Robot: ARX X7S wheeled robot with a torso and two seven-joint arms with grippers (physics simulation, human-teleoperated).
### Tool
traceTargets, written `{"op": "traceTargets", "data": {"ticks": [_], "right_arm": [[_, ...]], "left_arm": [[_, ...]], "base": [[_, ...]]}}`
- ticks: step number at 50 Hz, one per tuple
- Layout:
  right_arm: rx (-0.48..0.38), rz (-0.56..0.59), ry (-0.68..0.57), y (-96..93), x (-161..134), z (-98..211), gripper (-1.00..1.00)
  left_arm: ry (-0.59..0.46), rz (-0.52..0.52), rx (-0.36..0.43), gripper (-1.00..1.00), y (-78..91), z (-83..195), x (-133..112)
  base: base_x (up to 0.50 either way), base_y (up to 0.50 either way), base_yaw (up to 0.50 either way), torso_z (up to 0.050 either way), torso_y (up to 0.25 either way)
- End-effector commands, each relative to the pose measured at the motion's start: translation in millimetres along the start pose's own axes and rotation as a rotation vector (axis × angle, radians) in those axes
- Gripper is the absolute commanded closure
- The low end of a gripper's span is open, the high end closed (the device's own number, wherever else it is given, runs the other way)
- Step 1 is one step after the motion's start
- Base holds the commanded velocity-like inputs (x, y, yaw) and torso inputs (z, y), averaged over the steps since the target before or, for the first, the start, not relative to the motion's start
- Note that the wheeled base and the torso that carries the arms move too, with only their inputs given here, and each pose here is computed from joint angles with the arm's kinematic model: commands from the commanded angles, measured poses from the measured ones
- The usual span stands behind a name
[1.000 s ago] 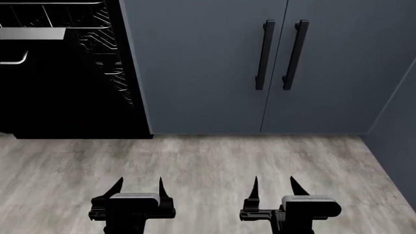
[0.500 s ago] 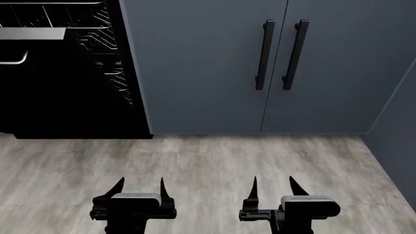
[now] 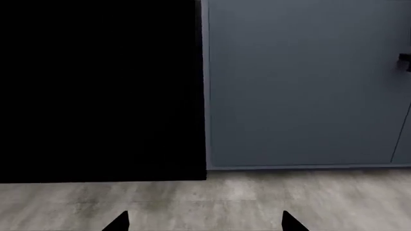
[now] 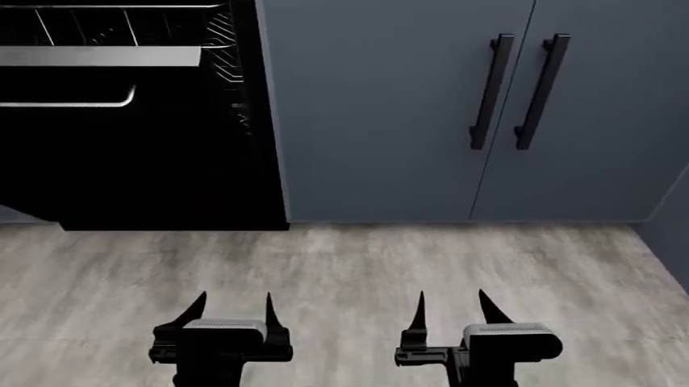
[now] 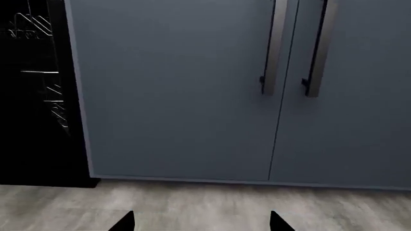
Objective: Close the dishwasher door
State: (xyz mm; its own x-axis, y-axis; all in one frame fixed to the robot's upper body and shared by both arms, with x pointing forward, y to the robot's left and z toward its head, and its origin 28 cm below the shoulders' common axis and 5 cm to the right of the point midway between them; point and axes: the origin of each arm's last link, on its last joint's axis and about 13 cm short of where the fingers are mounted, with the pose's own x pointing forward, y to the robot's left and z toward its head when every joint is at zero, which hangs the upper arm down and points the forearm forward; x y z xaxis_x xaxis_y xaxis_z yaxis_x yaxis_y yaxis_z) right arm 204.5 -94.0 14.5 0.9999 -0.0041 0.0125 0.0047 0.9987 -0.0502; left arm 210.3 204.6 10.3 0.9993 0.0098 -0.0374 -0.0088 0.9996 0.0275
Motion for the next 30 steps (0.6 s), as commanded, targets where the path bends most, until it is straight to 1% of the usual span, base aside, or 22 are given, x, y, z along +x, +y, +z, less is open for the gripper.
{"op": "traceTargets", "data": {"ticks": [1,30], "right_arm": [[-0.011,0.002,-0.006,0.7,-0.3,0.4,-1.00],[-0.018,0.003,-0.018,1.0,-0.9,1.0,-1.00]], "left_arm": [[-0.002,0.002,-0.003,-1.00,0.3,0.0,0.0],[0.008,0.003,-0.001,-1.00,0.5,-0.4,0.7]], "base": [[0.00,0.50,0.00,0.000,0.000],[0.00,0.50,0.00,0.000,0.000]]}}
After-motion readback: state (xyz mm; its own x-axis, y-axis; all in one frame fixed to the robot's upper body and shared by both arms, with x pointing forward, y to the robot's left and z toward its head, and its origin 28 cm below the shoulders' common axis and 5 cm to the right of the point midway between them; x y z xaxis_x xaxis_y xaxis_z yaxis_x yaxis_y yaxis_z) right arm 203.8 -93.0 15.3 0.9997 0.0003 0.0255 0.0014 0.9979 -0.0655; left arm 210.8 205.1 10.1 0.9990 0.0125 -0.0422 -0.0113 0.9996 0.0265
